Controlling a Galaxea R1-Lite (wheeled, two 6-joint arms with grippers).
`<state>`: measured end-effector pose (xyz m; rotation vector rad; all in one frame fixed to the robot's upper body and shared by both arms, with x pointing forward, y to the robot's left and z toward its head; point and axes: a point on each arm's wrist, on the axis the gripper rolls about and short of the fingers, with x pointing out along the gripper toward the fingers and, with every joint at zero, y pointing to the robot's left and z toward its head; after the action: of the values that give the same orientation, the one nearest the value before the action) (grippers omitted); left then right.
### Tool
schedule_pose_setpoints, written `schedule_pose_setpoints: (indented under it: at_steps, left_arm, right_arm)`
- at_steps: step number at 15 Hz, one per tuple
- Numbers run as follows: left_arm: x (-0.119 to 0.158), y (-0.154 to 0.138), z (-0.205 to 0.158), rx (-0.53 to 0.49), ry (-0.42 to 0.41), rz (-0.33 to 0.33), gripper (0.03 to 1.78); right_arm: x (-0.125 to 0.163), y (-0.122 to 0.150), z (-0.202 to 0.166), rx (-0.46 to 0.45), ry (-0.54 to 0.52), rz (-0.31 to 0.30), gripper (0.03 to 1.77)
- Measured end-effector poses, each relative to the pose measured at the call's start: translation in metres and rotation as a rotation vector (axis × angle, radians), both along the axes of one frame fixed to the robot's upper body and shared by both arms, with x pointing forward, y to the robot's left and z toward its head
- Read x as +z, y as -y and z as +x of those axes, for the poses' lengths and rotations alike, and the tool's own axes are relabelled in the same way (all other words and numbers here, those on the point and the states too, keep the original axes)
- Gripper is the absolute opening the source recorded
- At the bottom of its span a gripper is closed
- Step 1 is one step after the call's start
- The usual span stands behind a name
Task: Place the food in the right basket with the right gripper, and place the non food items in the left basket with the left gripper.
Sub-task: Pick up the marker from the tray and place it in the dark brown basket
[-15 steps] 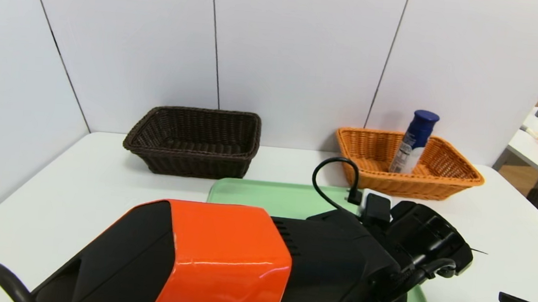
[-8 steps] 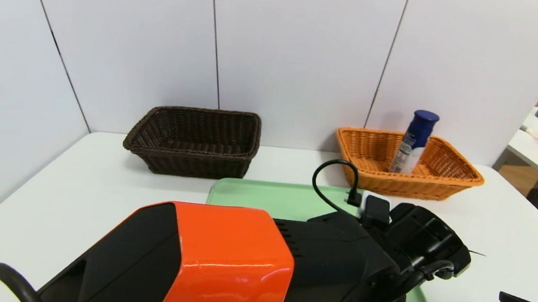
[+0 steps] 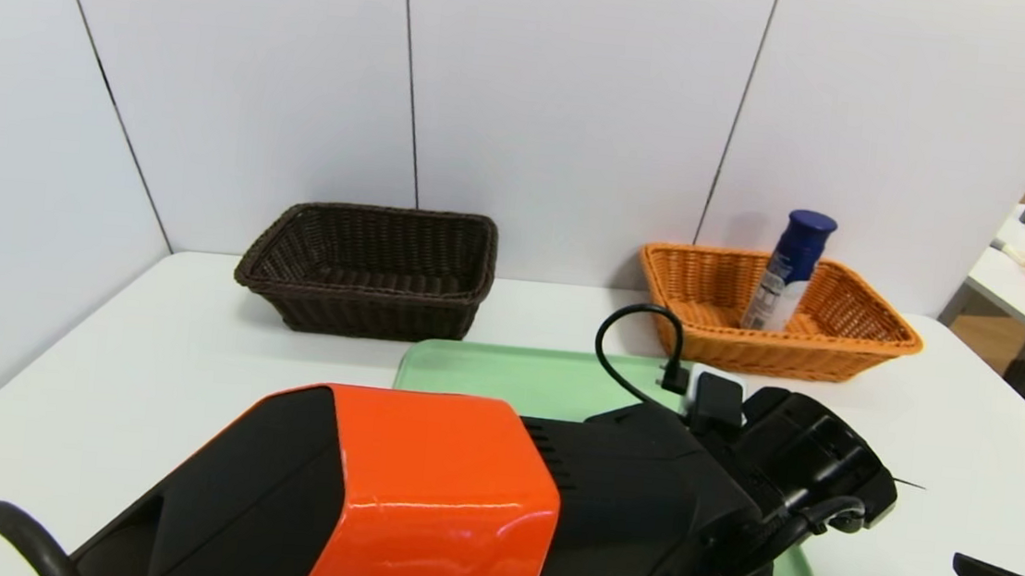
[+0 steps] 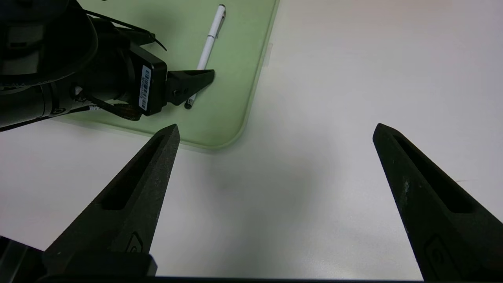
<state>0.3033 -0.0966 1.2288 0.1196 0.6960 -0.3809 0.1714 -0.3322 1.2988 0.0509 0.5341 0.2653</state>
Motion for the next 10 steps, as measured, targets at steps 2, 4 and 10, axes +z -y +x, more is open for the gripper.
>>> schedule_pose_setpoints:
  at_steps: [2, 4, 10]
  left_arm:
    - [0.0006, 0.0001, -0.0002, -0.009, 0.005, 0.007, 1.69]
    - [0.0014, -0.0002, -0.0001, -0.02, 0.012, 0.018, 1.69]
    - [0.0038, -0.0007, -0.0006, -0.026, 0.016, 0.019, 1.69]
  right_arm:
    - [0.0008, 0.0001, 0.0007, -0.002, 0.005, 0.0, 1.7]
    - [0.002, 0.0001, 0.0013, -0.001, 0.008, 0.0, 1.7]
    - [0.0022, 0.0002, 0.0024, 0.0, 0.005, 0.001, 1.7]
